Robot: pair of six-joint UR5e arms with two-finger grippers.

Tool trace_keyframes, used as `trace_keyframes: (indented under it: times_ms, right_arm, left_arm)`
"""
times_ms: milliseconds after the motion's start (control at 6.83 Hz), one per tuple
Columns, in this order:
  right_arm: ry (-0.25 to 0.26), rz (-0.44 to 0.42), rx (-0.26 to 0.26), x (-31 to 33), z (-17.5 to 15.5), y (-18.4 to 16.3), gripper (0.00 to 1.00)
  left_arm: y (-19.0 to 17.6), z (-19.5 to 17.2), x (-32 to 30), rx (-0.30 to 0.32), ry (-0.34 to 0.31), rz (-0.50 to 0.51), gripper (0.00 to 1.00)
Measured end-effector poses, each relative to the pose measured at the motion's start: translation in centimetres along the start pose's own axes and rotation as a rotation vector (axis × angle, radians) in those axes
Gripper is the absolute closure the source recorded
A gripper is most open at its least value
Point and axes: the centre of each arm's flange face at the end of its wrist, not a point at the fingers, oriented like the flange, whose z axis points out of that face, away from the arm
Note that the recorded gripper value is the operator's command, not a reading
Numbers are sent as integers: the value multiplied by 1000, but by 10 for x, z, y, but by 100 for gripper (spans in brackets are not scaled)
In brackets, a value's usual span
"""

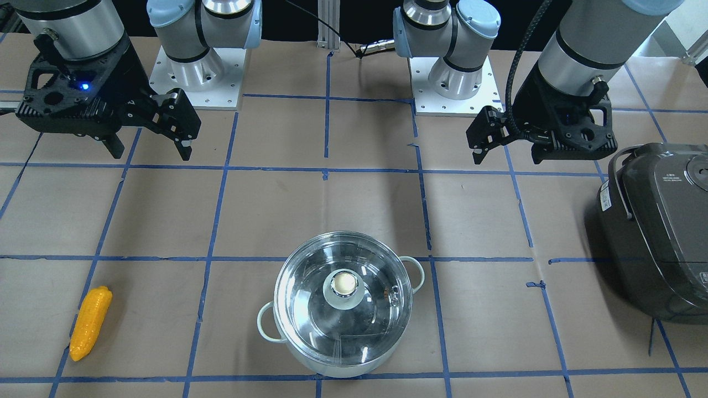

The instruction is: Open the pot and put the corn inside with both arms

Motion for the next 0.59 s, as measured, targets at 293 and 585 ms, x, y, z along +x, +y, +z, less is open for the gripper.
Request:
trace_keyframes:
  times_ms: [293, 585]
  right_arm:
    - [0, 0, -2, 0, 1, 0, 0]
    - [1, -4, -4, 4, 4, -3, 0]
  left_arm:
    - [0, 0, 0, 1, 0, -1, 0]
    - [-3, 0, 1, 0, -2, -1, 0]
